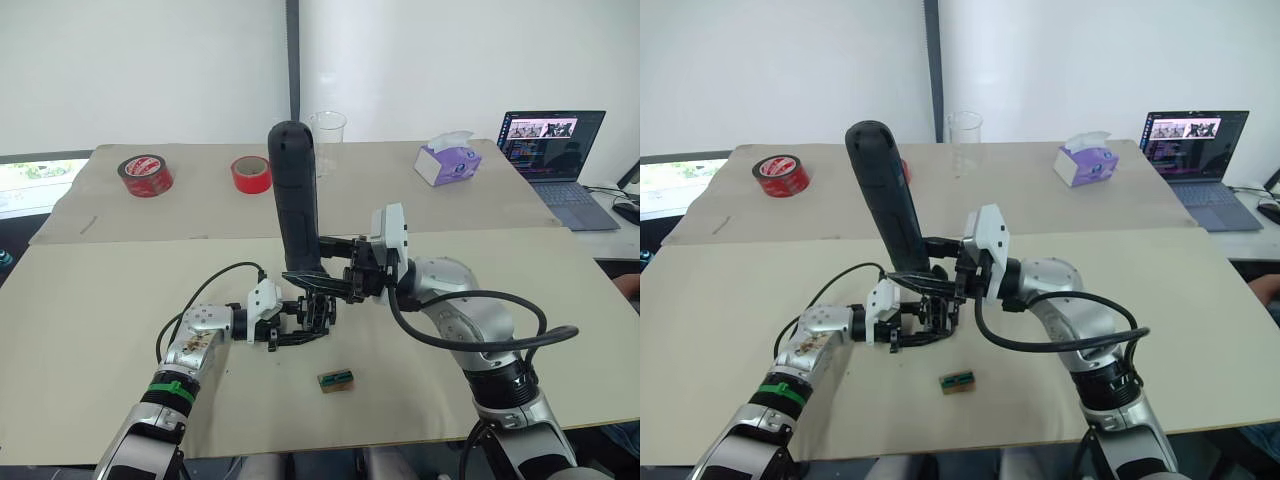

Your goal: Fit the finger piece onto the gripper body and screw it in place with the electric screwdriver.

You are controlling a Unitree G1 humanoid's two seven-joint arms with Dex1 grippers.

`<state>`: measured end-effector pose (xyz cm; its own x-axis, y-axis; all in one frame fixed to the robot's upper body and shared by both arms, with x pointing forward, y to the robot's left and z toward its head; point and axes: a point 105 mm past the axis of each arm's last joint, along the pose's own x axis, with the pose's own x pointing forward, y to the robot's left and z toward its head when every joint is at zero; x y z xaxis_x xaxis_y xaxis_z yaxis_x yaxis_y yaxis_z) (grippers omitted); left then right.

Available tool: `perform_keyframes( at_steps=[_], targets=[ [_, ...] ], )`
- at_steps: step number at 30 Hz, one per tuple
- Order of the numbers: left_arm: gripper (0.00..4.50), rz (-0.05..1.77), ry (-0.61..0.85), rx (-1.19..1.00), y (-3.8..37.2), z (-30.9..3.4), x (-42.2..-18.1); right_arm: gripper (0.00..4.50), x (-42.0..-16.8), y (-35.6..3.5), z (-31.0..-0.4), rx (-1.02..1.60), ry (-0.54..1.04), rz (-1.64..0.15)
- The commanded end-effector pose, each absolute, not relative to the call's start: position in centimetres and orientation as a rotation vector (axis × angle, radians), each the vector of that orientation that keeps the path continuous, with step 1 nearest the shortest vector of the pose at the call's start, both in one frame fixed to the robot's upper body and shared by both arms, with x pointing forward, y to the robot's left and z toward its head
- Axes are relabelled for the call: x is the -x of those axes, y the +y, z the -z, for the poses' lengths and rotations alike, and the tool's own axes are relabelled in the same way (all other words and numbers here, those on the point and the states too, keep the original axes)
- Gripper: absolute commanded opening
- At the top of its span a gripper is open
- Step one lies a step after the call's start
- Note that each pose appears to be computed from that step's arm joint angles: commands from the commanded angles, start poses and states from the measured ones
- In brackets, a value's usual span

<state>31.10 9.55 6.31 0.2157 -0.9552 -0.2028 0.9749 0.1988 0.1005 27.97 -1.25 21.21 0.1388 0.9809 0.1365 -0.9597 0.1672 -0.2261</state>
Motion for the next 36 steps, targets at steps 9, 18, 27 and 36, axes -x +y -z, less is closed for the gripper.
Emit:
perform_keyframes(
  at_steps=[9,18,27,36],
  targets=[
    [2.29,1.350,0.137,-0.220,9.8,-5.6,-30.9,1.93,-28.7,-1.8,-14.8,0.161,-0.032,-1.383],
    [2.29,1.347,0.138,-0.219,9.8,-5.6,-30.9,1.93,-28.0,-1.8,-14.4,0.174,-0.032,-1.422],
    [2.29,1.346,0.139,-0.217,9.8,-5.5,-30.8,1.93,-28.5,-2.1,-14.5,0.157,-0.030,-1.395],
    [2.29,1.344,0.141,-0.216,9.7,-5.4,-30.7,1.93,-29.5,-2.1,-17.6,0.087,-0.140,-1.381]
  ],
)
